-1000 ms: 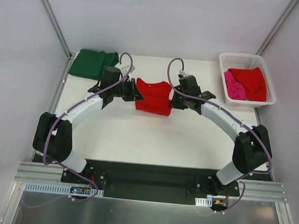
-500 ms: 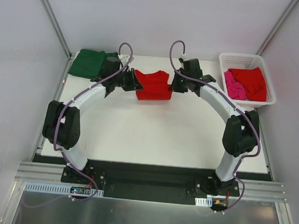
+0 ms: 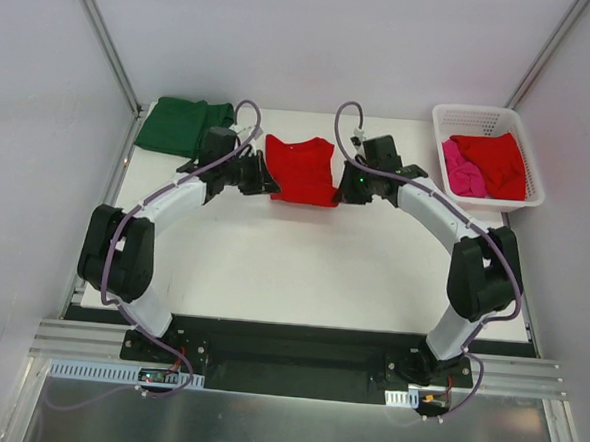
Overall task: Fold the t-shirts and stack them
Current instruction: Fold the tshirt
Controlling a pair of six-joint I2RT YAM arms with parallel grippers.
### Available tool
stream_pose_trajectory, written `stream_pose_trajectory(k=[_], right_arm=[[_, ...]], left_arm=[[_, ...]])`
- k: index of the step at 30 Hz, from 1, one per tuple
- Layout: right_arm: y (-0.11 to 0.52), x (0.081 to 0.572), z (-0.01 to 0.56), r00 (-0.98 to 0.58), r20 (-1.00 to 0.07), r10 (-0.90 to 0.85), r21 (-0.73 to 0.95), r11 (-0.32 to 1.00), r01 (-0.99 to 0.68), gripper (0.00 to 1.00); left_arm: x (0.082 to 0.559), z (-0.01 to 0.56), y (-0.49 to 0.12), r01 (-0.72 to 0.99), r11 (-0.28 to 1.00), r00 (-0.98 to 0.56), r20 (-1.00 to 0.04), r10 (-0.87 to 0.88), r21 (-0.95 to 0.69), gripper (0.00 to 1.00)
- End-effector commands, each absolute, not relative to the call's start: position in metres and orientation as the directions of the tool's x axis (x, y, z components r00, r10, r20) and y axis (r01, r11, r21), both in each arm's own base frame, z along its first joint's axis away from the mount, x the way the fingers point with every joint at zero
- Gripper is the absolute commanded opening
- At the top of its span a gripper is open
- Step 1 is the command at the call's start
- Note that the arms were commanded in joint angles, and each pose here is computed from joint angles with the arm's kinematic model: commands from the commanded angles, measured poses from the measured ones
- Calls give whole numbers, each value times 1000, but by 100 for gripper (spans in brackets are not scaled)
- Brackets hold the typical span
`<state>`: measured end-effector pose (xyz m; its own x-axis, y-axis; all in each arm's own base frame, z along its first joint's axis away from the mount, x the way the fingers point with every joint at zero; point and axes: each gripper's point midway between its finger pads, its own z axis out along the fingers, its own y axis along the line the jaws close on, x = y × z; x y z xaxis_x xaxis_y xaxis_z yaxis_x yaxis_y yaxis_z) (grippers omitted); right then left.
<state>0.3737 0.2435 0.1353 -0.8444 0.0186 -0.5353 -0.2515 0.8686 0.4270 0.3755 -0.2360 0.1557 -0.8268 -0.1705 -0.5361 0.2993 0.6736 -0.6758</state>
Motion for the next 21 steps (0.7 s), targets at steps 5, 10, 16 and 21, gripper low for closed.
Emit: stream_pose_trajectory(k=[5, 10, 16, 21], right_arm=[[241, 304, 121, -884, -466, 26, 488, 841, -232, 1], [239, 262, 109, -911, -412, 2, 486, 846, -218, 1], [234, 219, 106, -930, -365, -34, 478, 851, -219, 1], [226, 194, 114, -928, -368, -58, 460, 856, -236, 1]], left_arm=[[307, 136, -248, 292, 663, -868, -482, -119, -689, 0], [253, 115, -255, 266, 664, -903, -421, -82, -699, 0], [196, 107, -254, 242, 646, -926, -370, -68, -724, 0], [162, 115, -248, 249, 629, -926, -371, -69, -737, 0]])
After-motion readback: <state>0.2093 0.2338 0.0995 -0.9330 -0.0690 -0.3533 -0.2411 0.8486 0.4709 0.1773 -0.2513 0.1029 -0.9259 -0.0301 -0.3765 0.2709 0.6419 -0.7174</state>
